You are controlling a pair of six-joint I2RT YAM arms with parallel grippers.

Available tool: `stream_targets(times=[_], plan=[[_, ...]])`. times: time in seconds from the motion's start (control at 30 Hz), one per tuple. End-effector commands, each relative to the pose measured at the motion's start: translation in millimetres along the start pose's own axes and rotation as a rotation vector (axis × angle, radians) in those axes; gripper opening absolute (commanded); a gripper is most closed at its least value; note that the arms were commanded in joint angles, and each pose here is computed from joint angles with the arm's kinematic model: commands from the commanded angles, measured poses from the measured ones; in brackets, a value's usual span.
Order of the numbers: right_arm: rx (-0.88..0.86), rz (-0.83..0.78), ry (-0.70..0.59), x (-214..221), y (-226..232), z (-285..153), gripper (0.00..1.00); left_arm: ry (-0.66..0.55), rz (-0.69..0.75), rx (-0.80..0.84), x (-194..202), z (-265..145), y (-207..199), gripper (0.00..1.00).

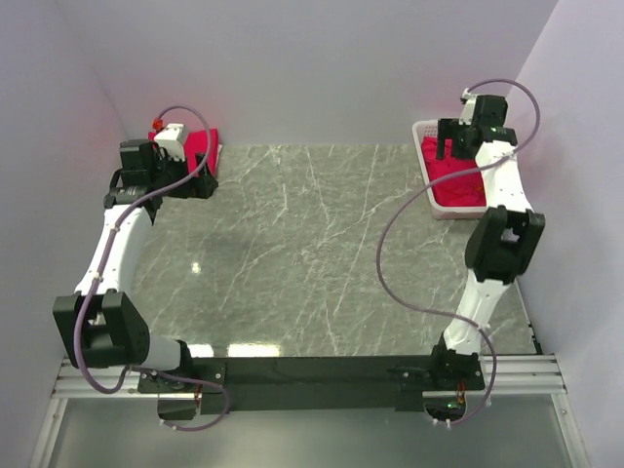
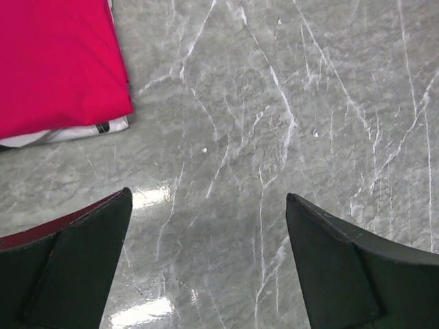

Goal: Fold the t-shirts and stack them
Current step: Grab the tshirt from the pile

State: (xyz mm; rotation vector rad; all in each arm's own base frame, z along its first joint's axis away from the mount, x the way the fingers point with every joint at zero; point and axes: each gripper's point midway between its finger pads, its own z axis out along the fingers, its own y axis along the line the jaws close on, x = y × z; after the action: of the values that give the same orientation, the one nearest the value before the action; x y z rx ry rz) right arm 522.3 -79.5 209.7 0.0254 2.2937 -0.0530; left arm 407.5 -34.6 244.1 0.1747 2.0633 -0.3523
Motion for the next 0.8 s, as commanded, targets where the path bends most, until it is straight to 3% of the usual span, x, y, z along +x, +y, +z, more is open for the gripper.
stream_targets(times=[0.0, 0.27, 0.53, 0.57, 0.6, 0.77], plan=[[0.114, -0.016, 0.002, -10, -32, 29, 1.0, 0.001, -0.018, -0.013, -8, 2, 3, 0.99], [0.169, -0.03, 0.023, 1, -50, 79, 0.9, 0.06, -0.033, -0.032, 12, 12, 13, 0.99], [0.186, -0.006, -0.003, -10, -58, 74, 0.22, 0.094, -0.05, -0.007, 12, 20, 12, 0.98], [0.182, -0.006, -0.027, -19, -56, 63, 0.05, 0.09, -0.051, -0.008, 10, 21, 14, 0.98], [0.179, 0.003, -0.042, -24, -55, 56, 0.0, 0.086, -0.049, -0.011, 9, 20, 14, 0.98], [0.189, 0.023, -0.173, -65, -52, -9, 0.0, 0.078, -0.052, 0.006, 4, 19, 12, 0.98]])
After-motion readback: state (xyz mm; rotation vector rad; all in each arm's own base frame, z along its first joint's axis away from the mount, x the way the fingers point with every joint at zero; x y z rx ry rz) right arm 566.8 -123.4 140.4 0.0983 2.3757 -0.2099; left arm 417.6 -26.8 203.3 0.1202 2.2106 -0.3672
